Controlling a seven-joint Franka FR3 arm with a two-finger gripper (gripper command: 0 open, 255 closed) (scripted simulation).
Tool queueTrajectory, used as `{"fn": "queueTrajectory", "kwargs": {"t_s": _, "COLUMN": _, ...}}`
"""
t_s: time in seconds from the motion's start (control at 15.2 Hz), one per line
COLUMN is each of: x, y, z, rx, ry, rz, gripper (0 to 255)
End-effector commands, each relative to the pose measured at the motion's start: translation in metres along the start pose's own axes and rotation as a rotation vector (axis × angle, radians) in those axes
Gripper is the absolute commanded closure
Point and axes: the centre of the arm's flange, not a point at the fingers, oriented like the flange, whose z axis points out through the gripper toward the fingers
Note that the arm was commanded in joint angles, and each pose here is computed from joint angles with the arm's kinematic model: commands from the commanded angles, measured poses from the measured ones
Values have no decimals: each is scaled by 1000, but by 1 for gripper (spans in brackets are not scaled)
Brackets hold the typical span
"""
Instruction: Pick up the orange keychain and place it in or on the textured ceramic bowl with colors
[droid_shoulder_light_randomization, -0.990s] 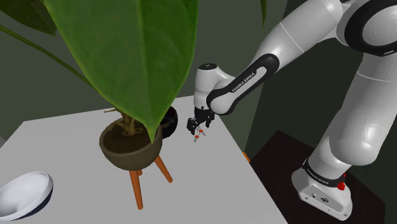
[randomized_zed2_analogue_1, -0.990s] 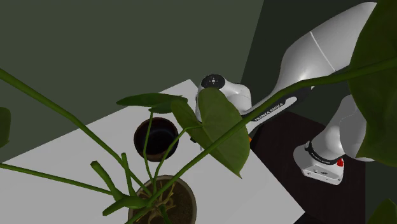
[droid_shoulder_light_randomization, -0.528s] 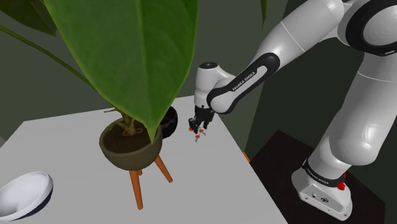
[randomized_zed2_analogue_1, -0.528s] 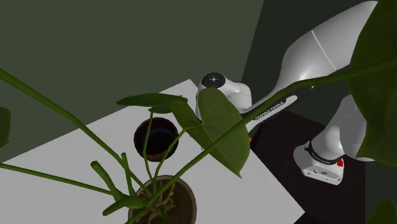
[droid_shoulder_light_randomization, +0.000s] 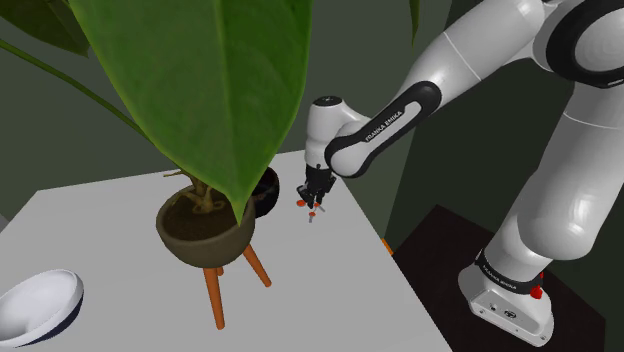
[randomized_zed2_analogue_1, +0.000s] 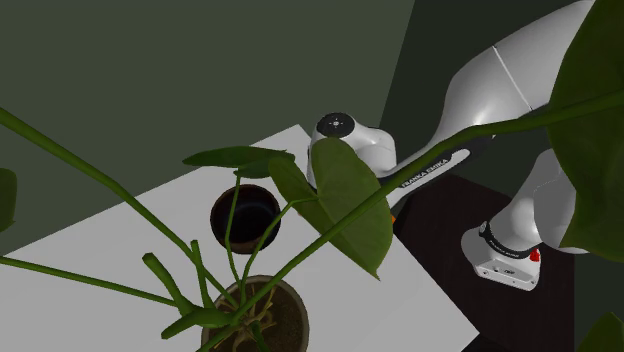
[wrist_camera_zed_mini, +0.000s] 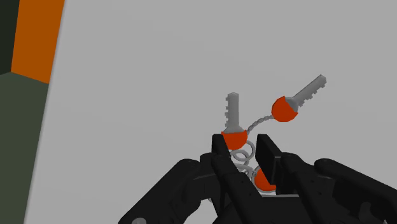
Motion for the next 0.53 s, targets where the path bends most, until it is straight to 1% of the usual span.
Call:
{"fn": "queueTrajectory", "kwargs": {"t_s": 0.0, "x": -1, "y": -3, "z": -7, "rx": 0, "ry": -5, "rz": -5, "gripper": 255}}
{"fn": "queueTrajectory", "kwargs": {"t_s": 0.46, "x": 1, "y": -4, "z": -44, "rx": 0, "ry": -5, "rz": -5, "gripper": 255}}
